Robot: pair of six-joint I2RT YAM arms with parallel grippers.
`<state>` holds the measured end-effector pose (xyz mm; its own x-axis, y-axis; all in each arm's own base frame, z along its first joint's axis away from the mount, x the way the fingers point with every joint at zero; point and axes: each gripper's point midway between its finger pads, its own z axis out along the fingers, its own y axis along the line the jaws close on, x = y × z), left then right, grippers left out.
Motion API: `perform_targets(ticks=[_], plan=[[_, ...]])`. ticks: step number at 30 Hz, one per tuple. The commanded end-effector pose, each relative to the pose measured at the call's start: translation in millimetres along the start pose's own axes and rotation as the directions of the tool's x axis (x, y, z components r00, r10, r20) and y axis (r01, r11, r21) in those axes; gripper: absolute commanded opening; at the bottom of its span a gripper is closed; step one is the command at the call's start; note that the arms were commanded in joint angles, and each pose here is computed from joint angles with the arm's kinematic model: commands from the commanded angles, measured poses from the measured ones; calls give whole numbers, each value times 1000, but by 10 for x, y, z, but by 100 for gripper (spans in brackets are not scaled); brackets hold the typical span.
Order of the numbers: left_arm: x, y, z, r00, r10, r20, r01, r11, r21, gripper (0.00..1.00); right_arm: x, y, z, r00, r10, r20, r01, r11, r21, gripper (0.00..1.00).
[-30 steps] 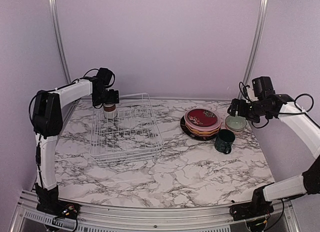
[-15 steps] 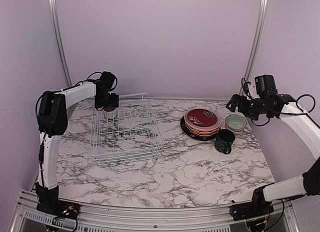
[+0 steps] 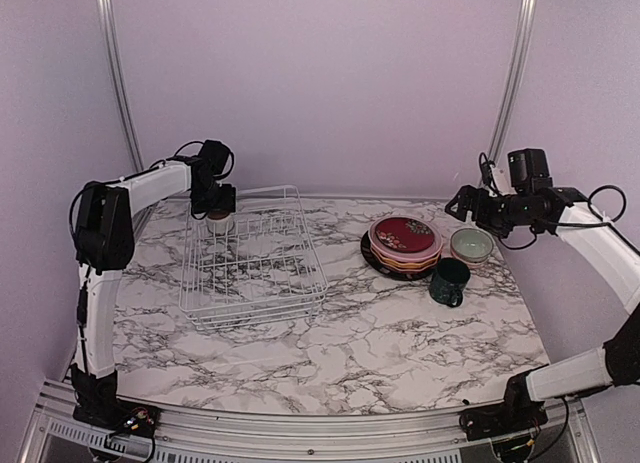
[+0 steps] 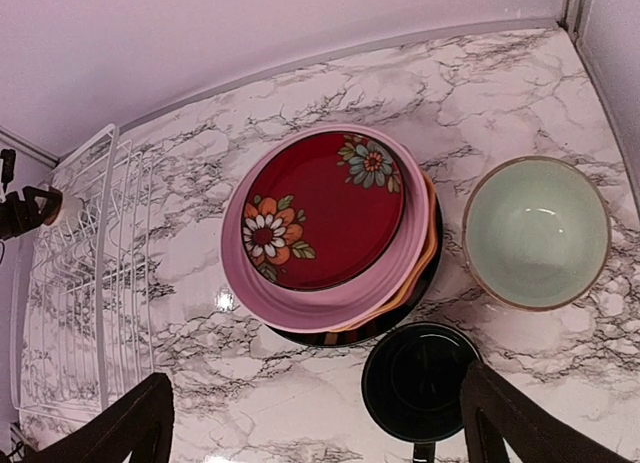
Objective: Unload the mixed dishes from the dish rack
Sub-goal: Grab the cup from the dish rack.
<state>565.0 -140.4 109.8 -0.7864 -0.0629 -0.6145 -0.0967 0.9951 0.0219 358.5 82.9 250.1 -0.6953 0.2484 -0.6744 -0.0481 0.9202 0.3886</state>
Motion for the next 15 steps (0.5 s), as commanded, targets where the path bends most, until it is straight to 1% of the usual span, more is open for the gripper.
perform_targets(ticks=[1, 6, 10, 12, 15], plan=[[-548, -59, -662, 987, -51, 154, 37, 995, 92, 55, -184, 237, 3, 1000, -2, 23, 5, 993, -120, 95], [-807, -114, -1066, 966, -108, 234, 67, 982, 177, 53, -325, 419, 8, 999, -2, 42, 11, 978, -206, 91], [-971, -230, -1440, 938, -188, 290, 92, 945, 313, 51, -431, 581, 6, 998, 13, 55, 4, 957, -291, 87], [-1043, -315, -1659, 919, -233, 318, 91, 910, 405, 50, -483, 683, -11, 998, 22, 59, -1, 940, -341, 85], [-1108, -514, -2039, 891, -299, 342, 55, 818, 573, 49, -592, 825, -43, 997, 37, 71, -5, 914, -405, 83]])
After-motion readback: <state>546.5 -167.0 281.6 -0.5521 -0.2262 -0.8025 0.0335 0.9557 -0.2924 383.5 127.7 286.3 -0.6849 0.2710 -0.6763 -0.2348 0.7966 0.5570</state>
